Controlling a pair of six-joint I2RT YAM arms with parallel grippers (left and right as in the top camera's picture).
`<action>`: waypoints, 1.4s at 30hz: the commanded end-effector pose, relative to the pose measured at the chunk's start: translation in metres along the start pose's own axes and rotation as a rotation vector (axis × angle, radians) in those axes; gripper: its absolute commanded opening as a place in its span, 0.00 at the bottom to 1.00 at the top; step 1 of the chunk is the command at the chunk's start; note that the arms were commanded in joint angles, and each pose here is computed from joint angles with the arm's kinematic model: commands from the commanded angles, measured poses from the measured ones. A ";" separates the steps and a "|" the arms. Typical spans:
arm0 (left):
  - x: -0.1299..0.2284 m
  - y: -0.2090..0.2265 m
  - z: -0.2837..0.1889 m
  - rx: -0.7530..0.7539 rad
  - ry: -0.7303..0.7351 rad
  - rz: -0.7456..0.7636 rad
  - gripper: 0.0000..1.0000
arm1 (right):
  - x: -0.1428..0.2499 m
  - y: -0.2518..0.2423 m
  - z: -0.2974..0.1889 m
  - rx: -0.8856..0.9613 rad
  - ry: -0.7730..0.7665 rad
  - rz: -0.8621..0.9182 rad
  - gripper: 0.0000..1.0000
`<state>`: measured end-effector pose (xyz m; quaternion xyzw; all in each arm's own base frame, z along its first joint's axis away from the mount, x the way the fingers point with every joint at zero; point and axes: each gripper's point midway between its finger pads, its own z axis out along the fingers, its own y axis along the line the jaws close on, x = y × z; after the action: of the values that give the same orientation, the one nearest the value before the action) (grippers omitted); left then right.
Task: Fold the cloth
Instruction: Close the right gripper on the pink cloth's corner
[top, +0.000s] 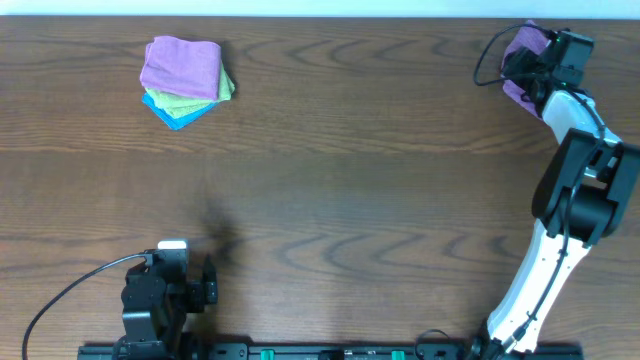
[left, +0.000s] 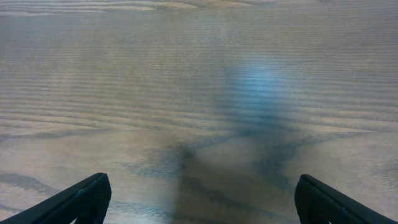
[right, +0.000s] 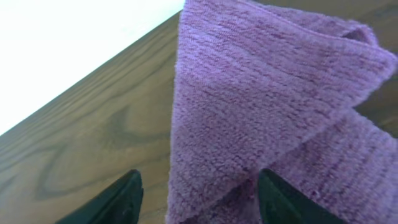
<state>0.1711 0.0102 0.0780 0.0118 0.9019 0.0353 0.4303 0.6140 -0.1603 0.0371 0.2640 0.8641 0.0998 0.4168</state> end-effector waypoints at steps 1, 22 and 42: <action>0.016 -0.001 0.001 0.003 0.059 0.028 0.95 | -0.028 0.010 -0.015 0.016 -0.071 -0.015 0.62; 0.016 -0.001 0.001 0.003 0.059 0.028 0.96 | -0.008 -0.007 0.008 0.059 -0.062 -0.014 0.75; 0.016 -0.001 0.001 0.003 0.059 0.028 0.96 | 0.011 -0.012 0.024 0.062 -0.039 -0.015 0.57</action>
<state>0.1711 0.0102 0.0780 0.0118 0.9019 0.0353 0.4303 0.6200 -0.1711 0.0221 0.2758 0.8563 0.0638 0.4320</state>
